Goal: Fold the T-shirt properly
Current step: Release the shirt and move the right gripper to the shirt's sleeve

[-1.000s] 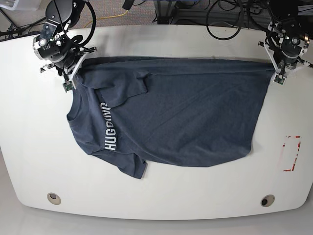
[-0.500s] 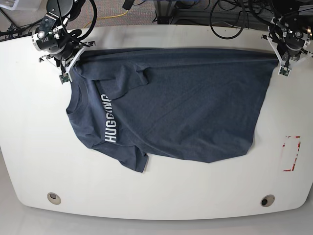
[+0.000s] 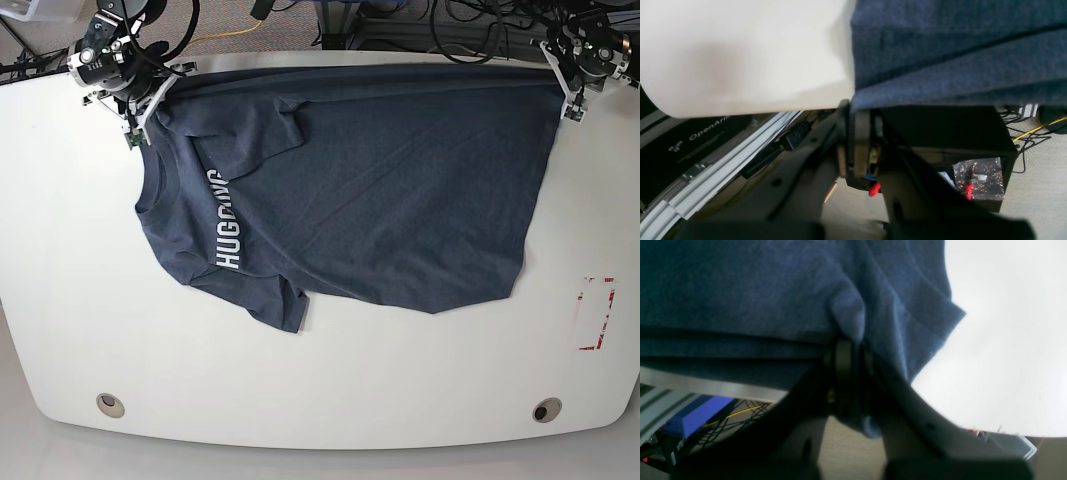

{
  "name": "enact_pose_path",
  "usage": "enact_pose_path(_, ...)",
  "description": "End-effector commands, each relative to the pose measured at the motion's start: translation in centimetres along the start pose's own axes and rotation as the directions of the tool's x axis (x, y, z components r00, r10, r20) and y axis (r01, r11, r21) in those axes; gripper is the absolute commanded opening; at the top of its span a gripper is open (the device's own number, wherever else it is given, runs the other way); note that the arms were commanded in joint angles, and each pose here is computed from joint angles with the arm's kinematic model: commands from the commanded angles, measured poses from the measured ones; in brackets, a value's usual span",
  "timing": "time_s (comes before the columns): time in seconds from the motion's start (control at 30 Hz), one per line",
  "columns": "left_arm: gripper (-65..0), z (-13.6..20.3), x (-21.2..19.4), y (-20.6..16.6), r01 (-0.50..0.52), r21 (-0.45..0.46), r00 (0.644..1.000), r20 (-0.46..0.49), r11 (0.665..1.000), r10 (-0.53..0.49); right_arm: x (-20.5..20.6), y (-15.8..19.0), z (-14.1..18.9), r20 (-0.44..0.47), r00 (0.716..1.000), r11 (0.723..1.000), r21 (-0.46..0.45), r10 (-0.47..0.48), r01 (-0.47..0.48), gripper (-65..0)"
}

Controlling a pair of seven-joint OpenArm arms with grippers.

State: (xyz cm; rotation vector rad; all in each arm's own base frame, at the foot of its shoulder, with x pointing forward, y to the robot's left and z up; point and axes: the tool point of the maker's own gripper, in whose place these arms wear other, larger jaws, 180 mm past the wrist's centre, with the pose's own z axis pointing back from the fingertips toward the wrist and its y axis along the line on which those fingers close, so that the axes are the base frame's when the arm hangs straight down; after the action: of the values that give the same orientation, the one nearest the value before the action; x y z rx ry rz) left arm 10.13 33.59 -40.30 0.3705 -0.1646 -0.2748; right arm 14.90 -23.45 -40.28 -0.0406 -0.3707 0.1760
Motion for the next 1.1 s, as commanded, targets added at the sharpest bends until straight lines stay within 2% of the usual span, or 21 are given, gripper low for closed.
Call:
enact_pose_path(0.0, -65.0, 0.4, 0.4, 1.6, 0.006, 0.055, 1.0, -0.001, 0.998, -0.006, 0.4, -1.2, 0.5, 0.008, 1.0, 0.999, -0.043, 0.007, -0.007, -59.3)
enact_pose_path(0.07, -65.0, 0.5, 1.7, 2.0, 0.004, 0.061, 1.0, 0.026, 0.998, -0.005, 0.5, -1.2, 0.5, 0.01, 1.0, 0.999, -0.042, 0.006, -0.006, -52.3)
enact_pose_path(0.17, -63.5, 0.5, 2.8, 1.9, 0.061, 0.04, 0.997, 0.047, 0.997, -0.063, 0.8, -1.0, 0.6, 0.023, 1.0, 0.999, -0.032, 0.003, -0.003, -37.7)
enact_pose_path(0.2, -60.4, 0.5, 3.0, 1.9, 0.081, 0.036, 0.995, 0.048, 0.996, -0.082, 0.9, -0.9, 0.6, 0.032, 0.999, 1.0, -0.023, -0.001, 0.002, -33.5)
enact_pose_path(0.27, -48.2, 0.6, 3.3, 2.0, 0.083, 0.038, 0.995, 0.055, 0.996, -0.085, 1.6, -0.2, 0.6, 0.07, 0.997, 1.0, 0.018, -0.015, 0.014, -23.1)
enact_pose_path(0.37, -31.7, 0.7, 3.5, 2.1, 0.085, 0.042, 0.994, 0.059, 0.996, -0.087, 2.3, 0.6, 0.8, 0.112, 0.993, 0.998, 0.066, -0.031, 0.023, -16.0)
enact_pose_path(0.43, -25.3, 0.9, 3.9, 2.4, 0.084, 0.05, 0.994, 0.072, 0.995, -0.088, 2.6, 1.0, 0.9, 0.131, 0.991, 0.995, 0.091, -0.04, 0.028, -16.8)
enact_pose_path(0.5, -22.4, 1.4, 4.8, 2.8, 0.079, 0.067, 0.992, 0.095, 0.995, -0.085, 3.1, 1.3, 1.1, 0.158, 0.986, 0.993, 0.116, -0.054, 0.036, -18.4)
enact_pose_path(0.63, -22.2, 2.2, 5.7, 3.5, 0.071, 0.095, 0.988, 0.129, 0.993, -0.083, 4.0, 0.4, 1.8, 0.216, 0.97, 0.987, 0.132, -0.115, 0.087, -19.7)
enact_pose_path(0.73, -22.2, 3.2, 7.6, 4.8, 0.028, 0.132, 0.981, 0.186, 0.991, -0.052, 5.8, -0.1, 2.0, 0.264, 0.957, 0.987, 0.13, -0.123, 0.09, -19.7)
enact_pose_path(0.87, -22.2, 4.0, 9.7, 6.2, -0.014, 0.158, 0.97, 0.241, 0.987, -0.025, 8.6, -1.4, 2.3, 0.312, 0.945, 0.994, 0.076, -0.101, 0.081, -19.7)
enact_pose_path(1.07, -22.2, 5.2, 12.8, 7.7, -0.062, 0.182, 0.947, 0.322, 0.981, 0.0, 12.5, -4.3, 1.3, 0.318, 0.944, 0.995, -0.021, -0.089, 0.101, -19.7)
